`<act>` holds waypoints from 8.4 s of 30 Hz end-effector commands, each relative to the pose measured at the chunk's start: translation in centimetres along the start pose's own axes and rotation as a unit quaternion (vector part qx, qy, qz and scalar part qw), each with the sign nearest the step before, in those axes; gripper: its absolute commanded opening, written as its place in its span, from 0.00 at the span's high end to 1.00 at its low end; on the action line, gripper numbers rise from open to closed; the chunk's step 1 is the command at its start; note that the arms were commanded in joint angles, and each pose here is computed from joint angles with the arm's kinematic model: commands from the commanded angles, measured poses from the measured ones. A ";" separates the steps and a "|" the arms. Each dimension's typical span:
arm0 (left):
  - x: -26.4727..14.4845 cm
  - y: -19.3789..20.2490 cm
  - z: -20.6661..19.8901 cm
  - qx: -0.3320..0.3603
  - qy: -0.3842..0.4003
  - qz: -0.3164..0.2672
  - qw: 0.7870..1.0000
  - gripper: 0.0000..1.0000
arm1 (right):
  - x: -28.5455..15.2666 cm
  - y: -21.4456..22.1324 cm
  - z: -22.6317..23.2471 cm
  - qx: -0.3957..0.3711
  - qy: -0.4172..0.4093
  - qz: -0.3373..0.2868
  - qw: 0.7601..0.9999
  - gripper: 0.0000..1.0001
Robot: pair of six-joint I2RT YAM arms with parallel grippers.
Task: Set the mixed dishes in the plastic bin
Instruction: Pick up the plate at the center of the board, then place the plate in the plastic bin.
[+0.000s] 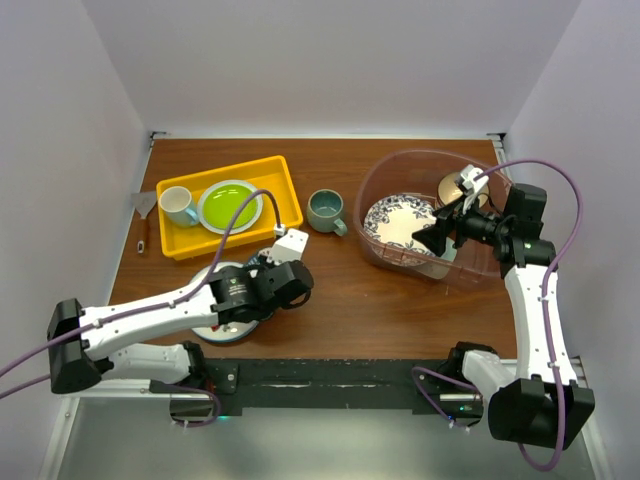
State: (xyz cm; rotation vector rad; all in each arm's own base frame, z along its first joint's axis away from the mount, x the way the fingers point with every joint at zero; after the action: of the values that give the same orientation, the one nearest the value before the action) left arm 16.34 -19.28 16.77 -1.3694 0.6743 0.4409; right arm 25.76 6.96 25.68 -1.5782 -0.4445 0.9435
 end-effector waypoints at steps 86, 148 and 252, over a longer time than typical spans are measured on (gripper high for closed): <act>-7.2 -5.3 -7.9 0.256 0.239 -0.247 0.904 1.00 | 3.4 -3.0 4.6 -0.027 -0.156 0.093 0.983 0.10; -9.1 -7.4 -13.2 0.337 0.145 -0.339 0.866 0.75 | 8.2 -5.6 8.1 0.145 -0.187 0.145 0.961 1.00; -2.7 -7.0 6.7 0.042 0.077 -0.273 0.958 0.00 | 3.6 6.6 -10.4 0.262 0.110 0.050 0.957 0.99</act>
State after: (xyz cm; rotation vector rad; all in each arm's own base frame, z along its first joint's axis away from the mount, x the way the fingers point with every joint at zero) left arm 19.89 -13.38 23.75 -1.4199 0.4252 -0.1166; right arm 34.06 0.80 17.27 -1.1787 0.1049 0.8485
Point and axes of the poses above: each gripper's point midway between its finger pads, its own x axis out along the fingers, its own z axis along the line the jaws close on, y = z × x, the point moved 3 cm from there along -x, back along the fingers, and after that the axes turned 8 degrees about -x, right-handed, at the moved point
